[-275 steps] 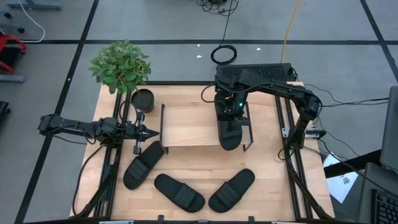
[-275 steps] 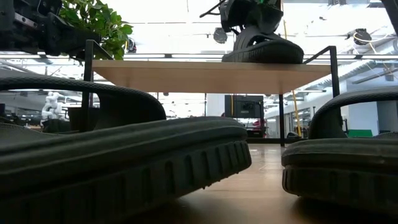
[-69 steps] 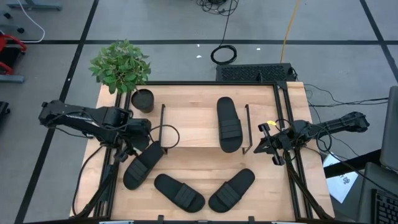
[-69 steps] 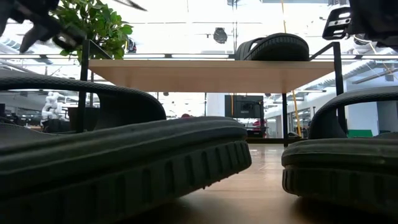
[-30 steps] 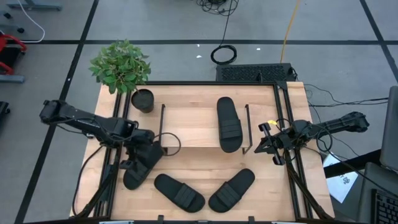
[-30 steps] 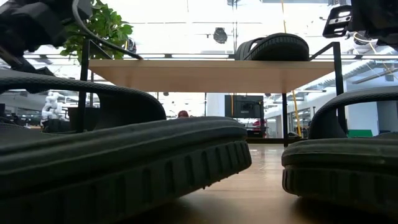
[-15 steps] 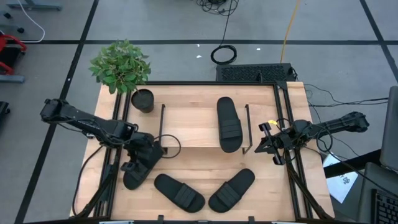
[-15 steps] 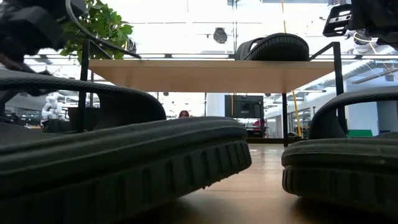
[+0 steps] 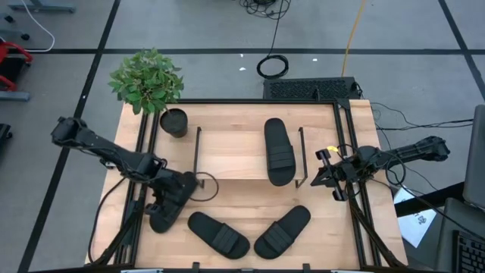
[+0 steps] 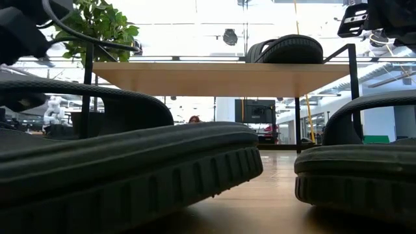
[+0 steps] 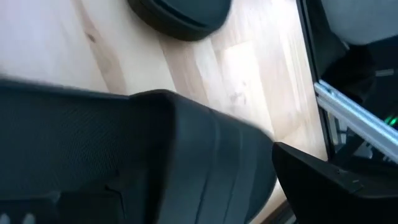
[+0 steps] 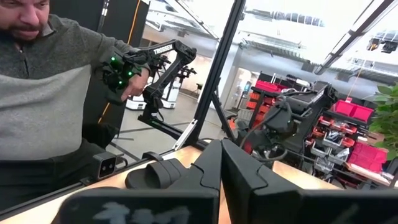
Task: Pick and place slides into the shelf
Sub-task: Put the black slide on the shelf
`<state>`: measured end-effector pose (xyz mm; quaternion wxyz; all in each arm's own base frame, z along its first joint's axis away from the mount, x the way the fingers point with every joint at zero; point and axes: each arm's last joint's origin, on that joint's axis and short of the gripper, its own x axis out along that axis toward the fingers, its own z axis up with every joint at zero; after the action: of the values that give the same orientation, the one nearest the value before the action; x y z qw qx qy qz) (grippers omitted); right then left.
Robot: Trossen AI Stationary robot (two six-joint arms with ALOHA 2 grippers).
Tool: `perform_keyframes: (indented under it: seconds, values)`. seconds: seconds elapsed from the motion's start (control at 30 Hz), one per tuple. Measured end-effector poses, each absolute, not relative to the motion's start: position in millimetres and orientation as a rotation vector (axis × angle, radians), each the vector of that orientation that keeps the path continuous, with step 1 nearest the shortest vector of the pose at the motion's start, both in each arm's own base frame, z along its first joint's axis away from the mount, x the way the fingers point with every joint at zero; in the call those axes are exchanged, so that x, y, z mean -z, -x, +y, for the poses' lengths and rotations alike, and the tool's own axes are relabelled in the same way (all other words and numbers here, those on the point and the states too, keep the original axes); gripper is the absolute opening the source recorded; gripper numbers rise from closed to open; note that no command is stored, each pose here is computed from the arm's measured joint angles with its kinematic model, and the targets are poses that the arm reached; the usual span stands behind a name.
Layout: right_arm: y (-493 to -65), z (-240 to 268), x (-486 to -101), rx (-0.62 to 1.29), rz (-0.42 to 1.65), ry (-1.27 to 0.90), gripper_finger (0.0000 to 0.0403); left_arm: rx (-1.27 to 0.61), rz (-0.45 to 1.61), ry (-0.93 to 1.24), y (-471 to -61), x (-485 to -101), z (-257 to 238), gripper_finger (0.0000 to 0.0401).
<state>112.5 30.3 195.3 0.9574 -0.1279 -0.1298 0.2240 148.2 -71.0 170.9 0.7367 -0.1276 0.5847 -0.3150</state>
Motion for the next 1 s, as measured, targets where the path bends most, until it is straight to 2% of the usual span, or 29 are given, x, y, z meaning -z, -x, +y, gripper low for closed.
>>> perform_keyframes:
  seconds: [0.13,0.23,0.33,0.47,0.53,0.67,0.9,1.0]
  values:
    - [-112.4,30.3,-196.1,-0.454,-0.272,0.258,0.0,0.712,1.28,0.234,-146.1,-170.7,-76.5,0.0287]
    - [-112.4,30.3,-196.1,-0.454,-0.271,0.258,0.0,0.718,1.278,0.205,-144.9,-170.5,-78.9,0.0249]
    - [-112.4,30.3,-196.0,-0.453,-0.271,0.259,0.0,0.69,1.289,0.214,-144.6,-170.1,-79.3,0.0176]
    - [-112.2,30.3,-197.0,-0.452,-0.282,0.26,0.0,0.718,1.295,0.282,-145.2,-171.6,-80.9,0.0051]
    - [-112.1,30.3,-197.5,-0.451,-0.287,0.26,0.0,0.777,1.282,0.333,-146.5,-173.8,-83.7,0.0016]
    - [-111.9,30.2,-198.1,-0.45,-0.294,0.261,0.0,0.815,1.222,0.324,-149.6,-184.8,-93.4,0.0009]
    - [-111.9,30.2,-198.1,-0.451,-0.293,0.256,0.0,0.921,1.133,0.326,-152.7,-228.9,-119.8,0.0003]
    - [-111.9,30.2,-198.1,-0.451,-0.293,0.257,0.0,0.941,1.05,0.261,-151.1,-250.8,-133.3,0.0003]
